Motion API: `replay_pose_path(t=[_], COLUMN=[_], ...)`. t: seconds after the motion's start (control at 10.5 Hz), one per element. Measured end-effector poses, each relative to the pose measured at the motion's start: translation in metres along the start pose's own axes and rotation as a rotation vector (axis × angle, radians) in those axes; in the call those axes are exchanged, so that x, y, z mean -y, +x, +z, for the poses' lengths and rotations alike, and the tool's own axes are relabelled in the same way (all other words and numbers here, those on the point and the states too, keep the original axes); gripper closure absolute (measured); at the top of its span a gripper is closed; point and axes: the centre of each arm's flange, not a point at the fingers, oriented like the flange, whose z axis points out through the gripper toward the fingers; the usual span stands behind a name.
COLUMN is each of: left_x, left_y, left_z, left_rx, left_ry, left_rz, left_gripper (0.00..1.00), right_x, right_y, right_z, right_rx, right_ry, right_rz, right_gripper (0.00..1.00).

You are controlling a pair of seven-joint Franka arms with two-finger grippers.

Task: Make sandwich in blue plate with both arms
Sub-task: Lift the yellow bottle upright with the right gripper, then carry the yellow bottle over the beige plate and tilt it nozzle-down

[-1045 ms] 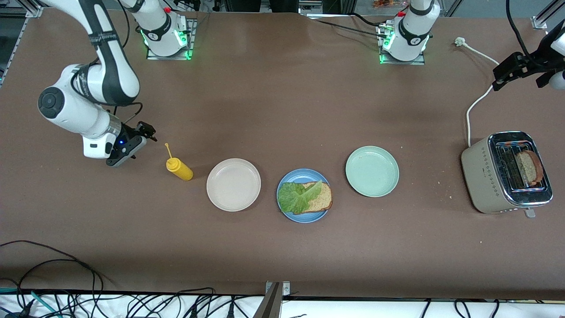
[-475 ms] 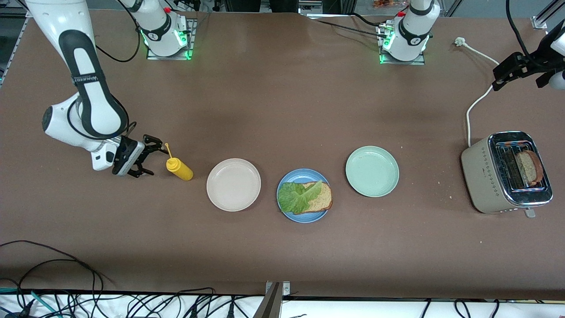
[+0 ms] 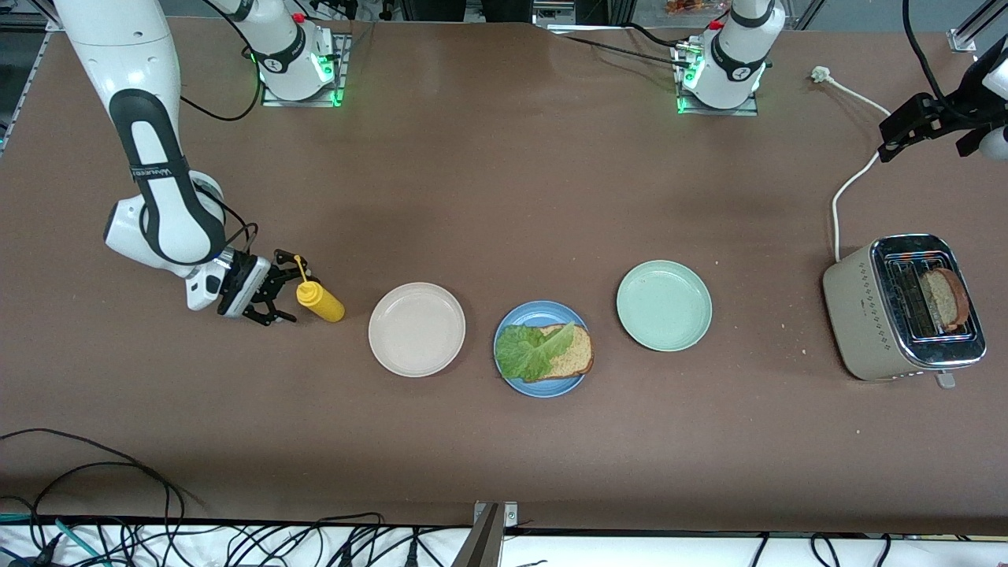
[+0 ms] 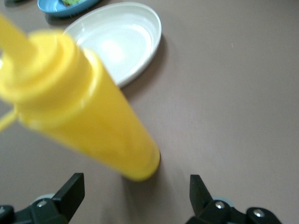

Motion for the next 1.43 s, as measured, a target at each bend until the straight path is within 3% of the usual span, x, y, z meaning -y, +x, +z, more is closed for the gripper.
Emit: replay_pose_path(t=[0.19,0.38,0.67,0.95,1.14,1.24,1.33,1.43], left_x=[0.0,0.0,0.0,0.0,0.0,0.0,0.0,0.0], left_y=[0.0,0.0,0.0,0.0,0.0,0.0,0.0,0.0], left_z=[0.0,0.0,0.0,0.0,0.0,0.0,0.0,0.0], left_rx=[0.0,0.0,0.0,0.0,0.0,0.0,0.0,0.0], left_ry=[0.0,0.0,0.0,0.0,0.0,0.0,0.0,0.0], left_rz=[0.0,0.0,0.0,0.0,0.0,0.0,0.0,0.0], left_gripper=[0.0,0.0,0.0,0.0,0.0,0.0,0.0,0.0], right_x=[0.006,0.009,0.008,0.007,0.007,0.006,0.004,0.001], right_y=[0.03,0.035,0.032,0.031,0.032,0.035,0.04,0.053], right_z=[0.012,0.016,0.017,0.019,0.018,0.017,0.016,0.012], right_rx=[-0.029,-0.034,-0.057,-0.058,-0.058,-0.061,-0.046,0.008], right_ry=[0.016,0.021,0.016,0.017,0.015,0.013,0.011,0.004], right_rz=[-0.043,-0.051,-0.018,-0.012,-0.013,-0.018,-0.039,-0.074], right_gripper=[0.0,0.0,0.17,0.58,0.73,0.79,0.79,0.79])
